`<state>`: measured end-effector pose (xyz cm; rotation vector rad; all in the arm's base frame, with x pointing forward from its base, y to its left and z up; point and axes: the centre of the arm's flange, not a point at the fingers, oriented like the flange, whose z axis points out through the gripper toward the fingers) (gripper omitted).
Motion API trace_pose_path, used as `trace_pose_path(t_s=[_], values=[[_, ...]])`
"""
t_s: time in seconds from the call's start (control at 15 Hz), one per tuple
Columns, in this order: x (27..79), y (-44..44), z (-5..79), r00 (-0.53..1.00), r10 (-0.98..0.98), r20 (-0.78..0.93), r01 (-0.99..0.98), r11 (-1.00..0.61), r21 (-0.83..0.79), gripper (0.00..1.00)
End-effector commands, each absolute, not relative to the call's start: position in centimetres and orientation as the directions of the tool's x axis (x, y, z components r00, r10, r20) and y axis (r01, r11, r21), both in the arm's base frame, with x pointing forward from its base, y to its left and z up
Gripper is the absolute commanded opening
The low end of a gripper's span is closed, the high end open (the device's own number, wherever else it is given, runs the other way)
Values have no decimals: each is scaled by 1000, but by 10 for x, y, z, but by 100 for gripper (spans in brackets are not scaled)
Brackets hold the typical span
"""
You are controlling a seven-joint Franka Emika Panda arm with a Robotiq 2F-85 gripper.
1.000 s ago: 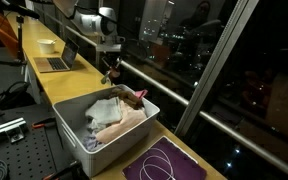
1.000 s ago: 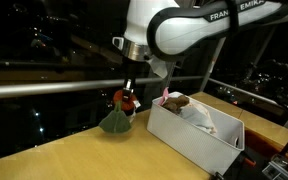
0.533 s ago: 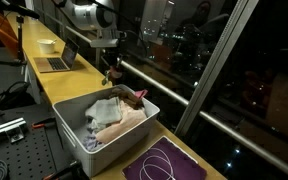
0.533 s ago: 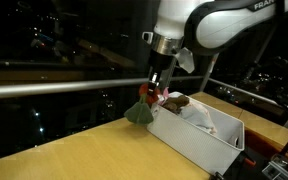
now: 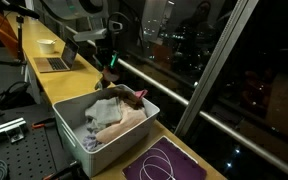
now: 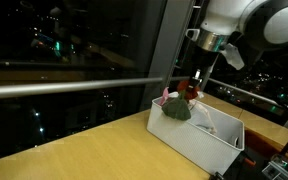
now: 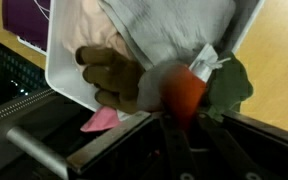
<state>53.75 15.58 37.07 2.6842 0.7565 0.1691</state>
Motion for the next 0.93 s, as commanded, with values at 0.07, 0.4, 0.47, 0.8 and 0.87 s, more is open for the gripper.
trace_pose_path(t_s=[0.07,0.4,0.47,0.8,0.87], values=[[450,89,401,877,479,42,427,-816,389,3],[386,41,418,891,451,51,394,-824,406,3],[384,40,417,890,453,52,395,-821,412,3],[394,46,416,879,469,85,389,-808,442,3],[399,49,414,876,475,84,394,-805,443,3]])
